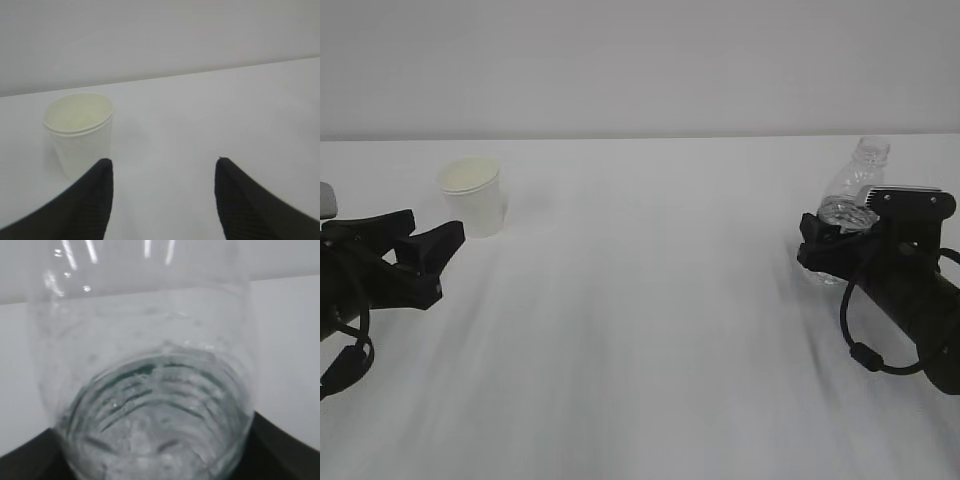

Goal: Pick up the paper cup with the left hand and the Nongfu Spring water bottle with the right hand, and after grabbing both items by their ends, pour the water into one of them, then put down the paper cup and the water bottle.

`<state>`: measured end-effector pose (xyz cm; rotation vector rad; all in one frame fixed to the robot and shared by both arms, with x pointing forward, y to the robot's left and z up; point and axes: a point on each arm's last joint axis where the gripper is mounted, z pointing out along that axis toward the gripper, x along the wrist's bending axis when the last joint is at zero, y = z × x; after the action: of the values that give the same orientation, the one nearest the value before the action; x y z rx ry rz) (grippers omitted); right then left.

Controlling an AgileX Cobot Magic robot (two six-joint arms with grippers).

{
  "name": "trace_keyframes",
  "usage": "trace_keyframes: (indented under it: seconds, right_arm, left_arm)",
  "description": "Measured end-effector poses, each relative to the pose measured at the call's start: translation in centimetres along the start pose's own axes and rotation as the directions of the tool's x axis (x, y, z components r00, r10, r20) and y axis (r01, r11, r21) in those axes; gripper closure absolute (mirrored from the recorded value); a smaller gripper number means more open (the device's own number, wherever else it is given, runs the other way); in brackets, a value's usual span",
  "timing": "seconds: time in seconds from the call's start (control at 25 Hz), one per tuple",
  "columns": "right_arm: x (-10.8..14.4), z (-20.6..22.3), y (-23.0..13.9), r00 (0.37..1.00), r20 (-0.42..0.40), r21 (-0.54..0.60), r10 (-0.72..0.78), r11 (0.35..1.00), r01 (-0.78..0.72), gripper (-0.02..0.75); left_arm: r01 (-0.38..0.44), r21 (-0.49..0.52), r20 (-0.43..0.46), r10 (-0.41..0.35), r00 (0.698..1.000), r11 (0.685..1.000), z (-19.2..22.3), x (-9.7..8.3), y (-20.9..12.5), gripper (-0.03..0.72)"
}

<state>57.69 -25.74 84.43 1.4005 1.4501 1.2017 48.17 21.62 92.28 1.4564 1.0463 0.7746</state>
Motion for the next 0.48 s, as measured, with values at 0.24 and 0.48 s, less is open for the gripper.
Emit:
trace_keyframes:
  seconds: [0.24, 0.48]
  right_arm:
    - [0.06, 0.0, -0.01, 1.0, -0.006, 0.0, -0.003, 1.0, 0.003, 0.256]
    - [0.19, -0.01, -0.02, 1.0, -0.021, 0.002, -0.01, 1.0, 0.01, 0.309]
  left_arm:
    - [0.0, 0.0, 0.0, 0.0, 1.0, 1.0, 0.0, 0.0, 0.0, 0.228]
    - [0.0, 0.0, 0.0, 0.0, 1.0, 1.0, 0.0, 0.0, 0.0, 0.228]
